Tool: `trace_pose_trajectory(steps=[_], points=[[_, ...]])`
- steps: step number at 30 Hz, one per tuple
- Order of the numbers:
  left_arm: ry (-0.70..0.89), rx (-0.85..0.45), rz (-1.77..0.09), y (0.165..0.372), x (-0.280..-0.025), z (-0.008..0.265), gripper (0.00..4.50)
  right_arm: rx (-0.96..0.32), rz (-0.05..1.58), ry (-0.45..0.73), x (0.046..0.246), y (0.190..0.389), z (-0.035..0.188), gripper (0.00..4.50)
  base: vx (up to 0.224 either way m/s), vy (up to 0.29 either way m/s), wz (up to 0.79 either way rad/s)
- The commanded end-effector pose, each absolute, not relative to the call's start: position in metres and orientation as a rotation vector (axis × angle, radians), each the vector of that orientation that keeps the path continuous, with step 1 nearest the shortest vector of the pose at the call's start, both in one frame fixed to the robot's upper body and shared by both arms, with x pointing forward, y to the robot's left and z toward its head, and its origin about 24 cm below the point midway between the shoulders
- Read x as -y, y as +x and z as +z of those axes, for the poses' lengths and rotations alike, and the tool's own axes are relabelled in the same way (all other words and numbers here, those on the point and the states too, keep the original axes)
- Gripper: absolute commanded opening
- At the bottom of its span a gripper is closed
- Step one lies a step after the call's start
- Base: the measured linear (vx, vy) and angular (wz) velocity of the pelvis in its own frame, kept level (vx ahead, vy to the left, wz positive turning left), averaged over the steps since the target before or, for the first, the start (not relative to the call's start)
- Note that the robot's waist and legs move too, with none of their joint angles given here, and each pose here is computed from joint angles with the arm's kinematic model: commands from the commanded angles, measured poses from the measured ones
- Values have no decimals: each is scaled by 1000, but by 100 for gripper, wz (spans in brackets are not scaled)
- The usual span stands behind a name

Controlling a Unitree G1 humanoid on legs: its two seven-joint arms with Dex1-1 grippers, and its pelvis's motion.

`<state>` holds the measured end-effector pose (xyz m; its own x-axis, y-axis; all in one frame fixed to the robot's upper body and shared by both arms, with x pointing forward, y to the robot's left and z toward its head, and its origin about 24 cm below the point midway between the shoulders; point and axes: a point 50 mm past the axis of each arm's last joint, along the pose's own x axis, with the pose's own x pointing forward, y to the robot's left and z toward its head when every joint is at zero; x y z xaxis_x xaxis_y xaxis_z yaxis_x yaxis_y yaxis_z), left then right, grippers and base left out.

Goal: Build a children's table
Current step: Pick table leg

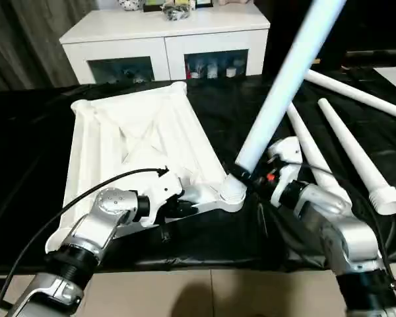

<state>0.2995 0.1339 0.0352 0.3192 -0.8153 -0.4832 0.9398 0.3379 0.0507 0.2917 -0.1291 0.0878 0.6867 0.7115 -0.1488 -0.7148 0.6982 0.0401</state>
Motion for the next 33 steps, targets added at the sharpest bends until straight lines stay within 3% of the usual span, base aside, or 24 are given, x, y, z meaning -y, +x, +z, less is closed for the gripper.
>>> trace_pose_trajectory(steps=[1, 8, 14, 23, 33], points=[[365, -358, -1087, 312, -145, 48, 0, -295, 816, -61, 127, 286, 67, 182, 0, 0, 0], [370, -355, -1104, 309, -145, 48, 0, -369, 897, -84, 119, 294, 72, 182, 0, 0, 0], [363, -359, -1106, 305, -147, 45, 0, -446, 920, -92, 123, 313, 74, 182, 0, 0, 0], [366, -367, -1109, 304, -149, 45, 0, -531, 963, -77, 123, 318, 63, 182, 0, 0, 0], [365, -373, -1146, 304, -146, 47, 0, -551, 966, -63, 120, 331, 62, 182, 0, 0, 0]])
